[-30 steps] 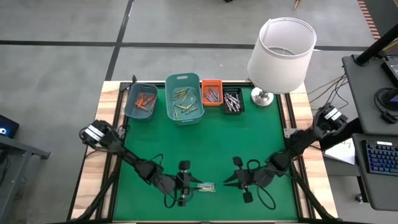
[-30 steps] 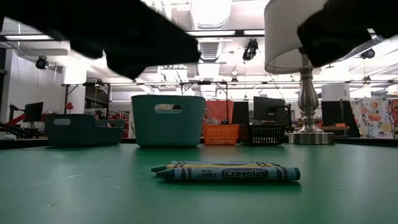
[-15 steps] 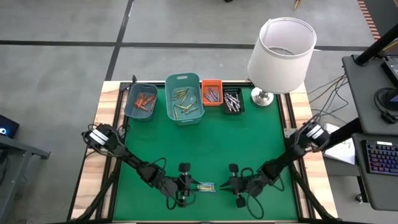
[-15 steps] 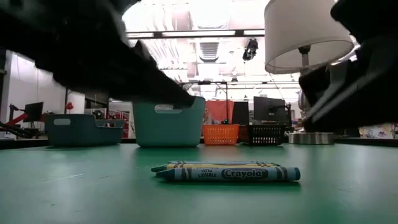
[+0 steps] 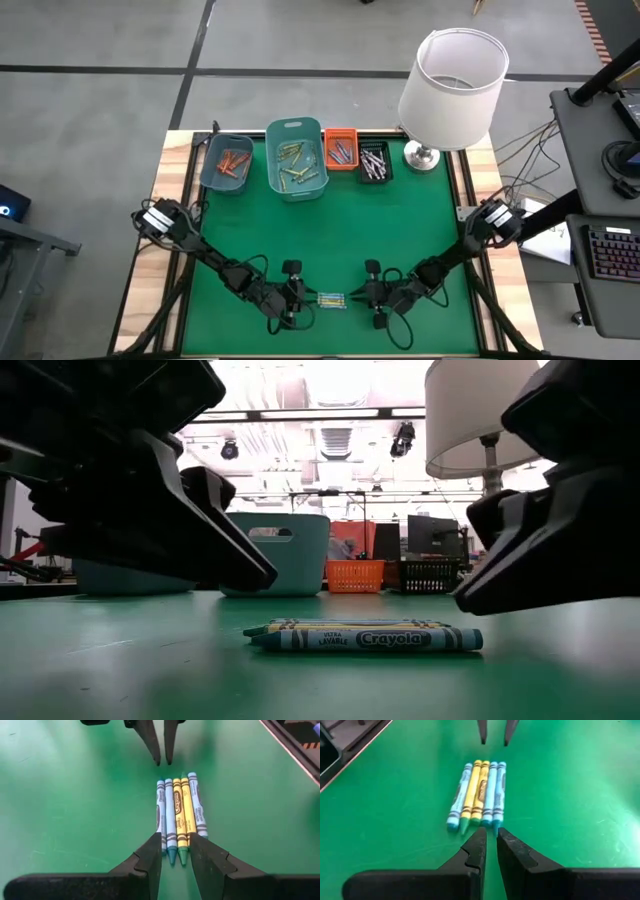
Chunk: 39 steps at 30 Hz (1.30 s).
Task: Sort crayons
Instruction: Put the blue crayon into the orange bin
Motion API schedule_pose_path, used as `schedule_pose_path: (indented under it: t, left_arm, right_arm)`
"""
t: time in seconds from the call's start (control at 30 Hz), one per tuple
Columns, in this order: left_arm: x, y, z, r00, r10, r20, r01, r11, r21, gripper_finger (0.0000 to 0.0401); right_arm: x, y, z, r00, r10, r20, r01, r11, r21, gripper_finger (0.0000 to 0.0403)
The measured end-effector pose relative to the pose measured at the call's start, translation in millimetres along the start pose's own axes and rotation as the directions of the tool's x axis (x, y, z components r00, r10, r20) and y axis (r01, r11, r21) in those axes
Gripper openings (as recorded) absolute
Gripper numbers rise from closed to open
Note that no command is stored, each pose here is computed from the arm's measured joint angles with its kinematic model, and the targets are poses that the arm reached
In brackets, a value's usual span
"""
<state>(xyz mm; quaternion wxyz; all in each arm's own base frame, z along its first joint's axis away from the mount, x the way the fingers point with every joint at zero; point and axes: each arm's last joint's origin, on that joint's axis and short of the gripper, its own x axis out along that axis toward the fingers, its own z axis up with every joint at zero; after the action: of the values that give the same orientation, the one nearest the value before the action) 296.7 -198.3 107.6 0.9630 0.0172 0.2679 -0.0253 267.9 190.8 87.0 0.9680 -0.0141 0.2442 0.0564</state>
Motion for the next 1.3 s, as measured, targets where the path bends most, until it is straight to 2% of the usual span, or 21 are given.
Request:
schedule_pose_path:
  t: [0.3,0.87,1.3]
  left_arm:
    - [0,4,-3,0.997,0.073,0.002,-0.073,0.997,0.014,0.0075]
    - [11,3,-14,0.994,0.105,0.027,-0.104,0.994,-0.020,0.0075]
    - [12,9,-15,0.988,0.151,0.034,-0.150,0.988,-0.022,0.0075]
  right_arm:
    - [2,-4,0,1.000,-0.012,-0.003,0.012,1.000,0.007,0.0036]
    - [4,-5,1,1.000,-0.015,-0.002,0.015,1.000,0.022,0.0036]
    - [4,-3,-1,0.999,0.041,-0.022,-0.039,0.997,0.070,0.0036]
